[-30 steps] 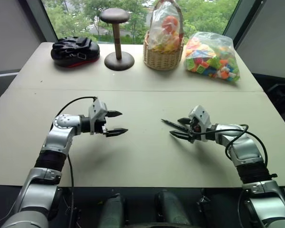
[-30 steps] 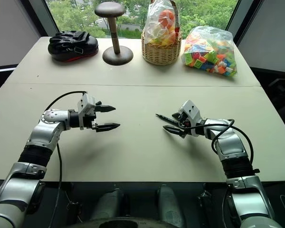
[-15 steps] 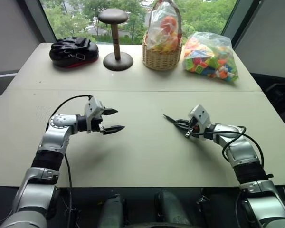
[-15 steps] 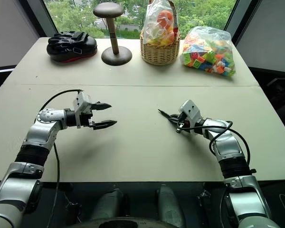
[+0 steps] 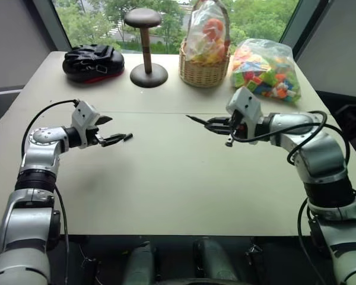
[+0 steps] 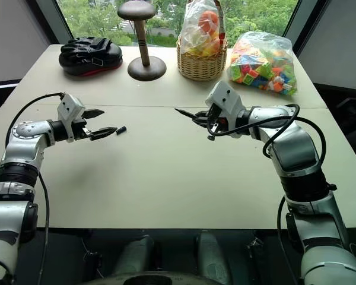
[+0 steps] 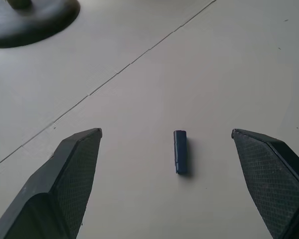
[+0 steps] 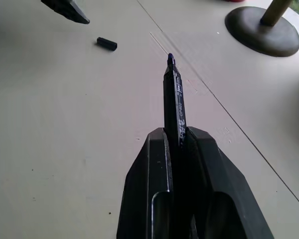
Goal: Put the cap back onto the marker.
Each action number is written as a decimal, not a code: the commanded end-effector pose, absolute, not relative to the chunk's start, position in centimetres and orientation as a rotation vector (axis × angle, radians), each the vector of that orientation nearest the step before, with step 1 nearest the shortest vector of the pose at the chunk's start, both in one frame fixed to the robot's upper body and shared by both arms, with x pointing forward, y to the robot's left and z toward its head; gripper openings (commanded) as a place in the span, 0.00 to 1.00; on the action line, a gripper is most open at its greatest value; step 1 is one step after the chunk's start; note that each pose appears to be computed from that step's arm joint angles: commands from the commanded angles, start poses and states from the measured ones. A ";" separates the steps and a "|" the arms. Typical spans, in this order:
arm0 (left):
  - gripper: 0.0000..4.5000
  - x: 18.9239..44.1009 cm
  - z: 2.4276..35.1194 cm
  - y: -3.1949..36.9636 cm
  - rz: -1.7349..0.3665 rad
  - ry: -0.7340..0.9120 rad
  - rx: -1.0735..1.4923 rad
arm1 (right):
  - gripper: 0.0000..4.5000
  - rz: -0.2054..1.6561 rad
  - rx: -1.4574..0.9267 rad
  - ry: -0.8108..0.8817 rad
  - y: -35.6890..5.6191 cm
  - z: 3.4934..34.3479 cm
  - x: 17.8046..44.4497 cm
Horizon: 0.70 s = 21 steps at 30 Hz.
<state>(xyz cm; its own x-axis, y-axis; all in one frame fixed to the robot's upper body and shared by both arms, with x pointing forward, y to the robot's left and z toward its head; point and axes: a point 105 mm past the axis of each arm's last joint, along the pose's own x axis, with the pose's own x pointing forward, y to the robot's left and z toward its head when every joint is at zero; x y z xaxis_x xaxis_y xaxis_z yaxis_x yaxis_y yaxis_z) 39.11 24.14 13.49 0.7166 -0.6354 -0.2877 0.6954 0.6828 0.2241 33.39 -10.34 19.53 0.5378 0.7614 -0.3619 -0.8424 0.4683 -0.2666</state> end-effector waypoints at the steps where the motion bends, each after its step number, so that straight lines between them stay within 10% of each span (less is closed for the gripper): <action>1: 0.97 39.7 13.9 23.8 -0.752 0.164 0.337 | 0.00 1.049 -0.436 0.195 -8.6 19.7 31.8; 21: 0.97 40.8 10.0 21.4 -0.751 0.235 0.357 | 0.00 0.977 -0.412 0.190 -8.5 18.8 31.4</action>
